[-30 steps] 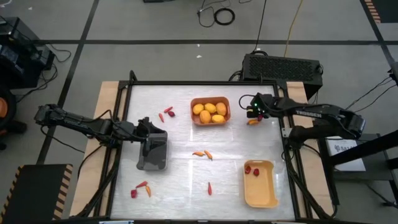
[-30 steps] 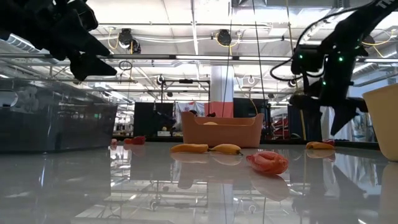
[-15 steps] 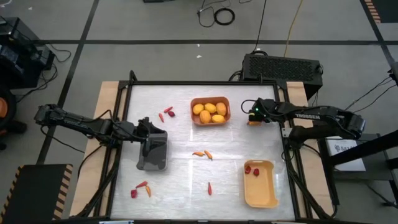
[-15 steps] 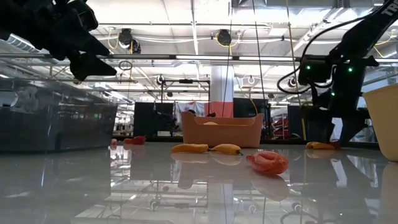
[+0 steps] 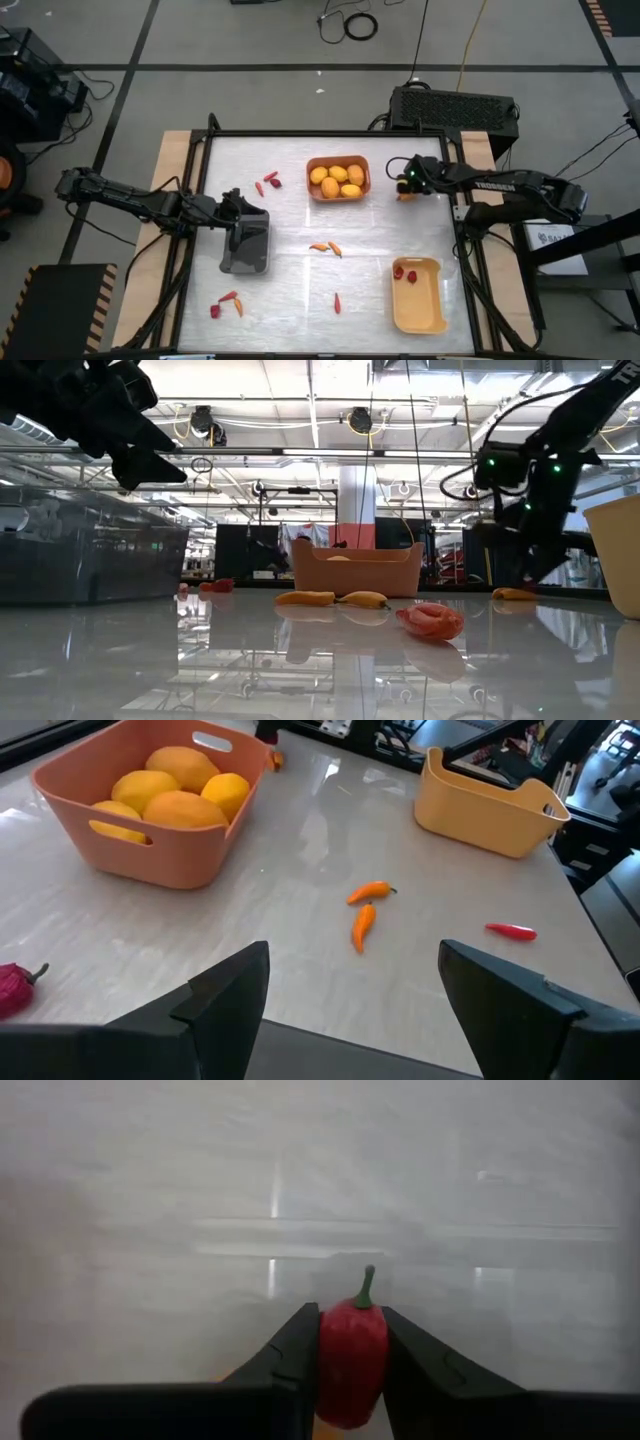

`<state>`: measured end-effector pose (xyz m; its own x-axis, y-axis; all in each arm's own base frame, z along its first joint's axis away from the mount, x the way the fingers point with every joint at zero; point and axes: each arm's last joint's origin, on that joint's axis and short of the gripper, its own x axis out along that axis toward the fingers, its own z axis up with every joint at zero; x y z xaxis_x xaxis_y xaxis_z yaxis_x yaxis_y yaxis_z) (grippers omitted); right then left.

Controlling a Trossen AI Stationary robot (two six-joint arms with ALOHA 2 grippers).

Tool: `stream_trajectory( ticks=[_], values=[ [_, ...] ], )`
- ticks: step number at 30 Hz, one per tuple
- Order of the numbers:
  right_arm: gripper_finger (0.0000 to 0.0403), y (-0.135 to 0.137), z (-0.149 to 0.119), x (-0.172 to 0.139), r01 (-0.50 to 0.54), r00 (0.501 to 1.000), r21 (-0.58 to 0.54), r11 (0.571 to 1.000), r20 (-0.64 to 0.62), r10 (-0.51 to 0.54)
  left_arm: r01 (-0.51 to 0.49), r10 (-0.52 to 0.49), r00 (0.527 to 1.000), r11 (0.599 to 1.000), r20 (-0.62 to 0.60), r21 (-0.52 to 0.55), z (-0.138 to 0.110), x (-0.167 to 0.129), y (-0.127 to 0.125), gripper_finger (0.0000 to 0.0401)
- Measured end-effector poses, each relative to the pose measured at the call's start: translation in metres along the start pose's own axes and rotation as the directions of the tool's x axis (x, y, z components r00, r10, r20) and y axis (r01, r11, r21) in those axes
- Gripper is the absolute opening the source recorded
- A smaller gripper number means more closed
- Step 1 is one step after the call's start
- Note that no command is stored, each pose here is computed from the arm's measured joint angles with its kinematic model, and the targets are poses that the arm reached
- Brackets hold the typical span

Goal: Sort produce into baskets
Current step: Put the red chili pepper into the yellow bin

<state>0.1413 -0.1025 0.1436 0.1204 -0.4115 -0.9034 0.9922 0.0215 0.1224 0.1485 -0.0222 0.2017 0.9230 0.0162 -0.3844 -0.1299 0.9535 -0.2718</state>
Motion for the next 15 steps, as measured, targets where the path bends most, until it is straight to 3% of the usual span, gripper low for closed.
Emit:
stream_trajectory(
  ticks=[6, 15],
  values=[
    [0.0079, 0.024, 0.018, -0.022, -0.170, 0.985, -0.053, 0.984, -0.048, 0.168, 0.000, 0.000, 1.000, 1.000, 0.000, 0.017, 0.000, 0.000, 0.000, 0.0294],
    [0.0079, 0.075, 0.007, -0.080, -0.456, 0.881, -0.169, 0.874, -0.222, 0.417, -0.003, 0.004, 1.000, 1.000, -0.010, 0.026, -0.002, 0.000, 0.001, 0.0294]
  ],
)
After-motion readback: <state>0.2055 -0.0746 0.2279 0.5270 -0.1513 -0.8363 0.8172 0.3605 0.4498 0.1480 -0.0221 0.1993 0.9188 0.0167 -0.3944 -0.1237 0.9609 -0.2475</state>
